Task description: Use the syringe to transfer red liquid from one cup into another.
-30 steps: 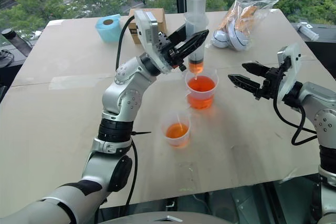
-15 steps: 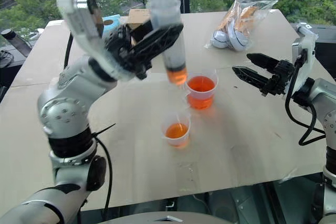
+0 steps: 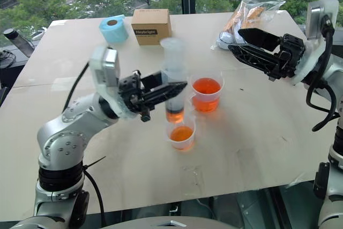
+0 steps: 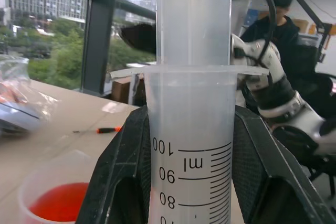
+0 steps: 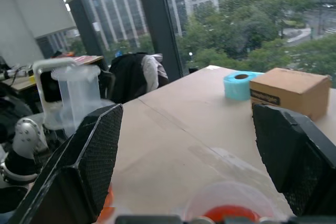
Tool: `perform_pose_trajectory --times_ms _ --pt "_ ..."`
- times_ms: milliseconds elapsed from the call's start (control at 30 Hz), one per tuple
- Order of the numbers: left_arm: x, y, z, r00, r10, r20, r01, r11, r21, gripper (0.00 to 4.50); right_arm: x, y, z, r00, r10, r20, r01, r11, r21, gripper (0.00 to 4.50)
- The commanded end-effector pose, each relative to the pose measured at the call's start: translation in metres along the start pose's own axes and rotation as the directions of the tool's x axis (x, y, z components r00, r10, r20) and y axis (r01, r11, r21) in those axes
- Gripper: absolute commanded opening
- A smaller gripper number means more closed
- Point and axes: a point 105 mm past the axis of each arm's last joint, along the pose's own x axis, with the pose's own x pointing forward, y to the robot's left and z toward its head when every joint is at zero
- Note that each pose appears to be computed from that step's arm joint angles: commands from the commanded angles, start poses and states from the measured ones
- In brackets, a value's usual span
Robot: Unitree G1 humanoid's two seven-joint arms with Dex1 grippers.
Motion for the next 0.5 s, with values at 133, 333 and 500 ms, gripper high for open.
perform_pose_trajectory --times_ms 133,333,500 --pt "0.000 -0.001 -0.008 0.998 -0.056 -0.014 0.057 0.997 0.050 1.40 0.024 0.037 0.011 0.981 0.192 -0.011 -0.192 0.981 0.031 4.13" --pt "0.000 0.001 -0.012 0.997 -0.070 -0.019 0.071 0.996 0.059 1.40 0.040 0.053 0.004 0.970 0.243 -0.002 -0.242 0.967 0.076 3.61" --pt "0.001 0.000 -0.015 0.997 -0.078 -0.021 0.079 0.995 0.065 1.40 0.046 0.057 0.001 0.966 0.258 -0.004 -0.257 0.962 0.098 1.19"
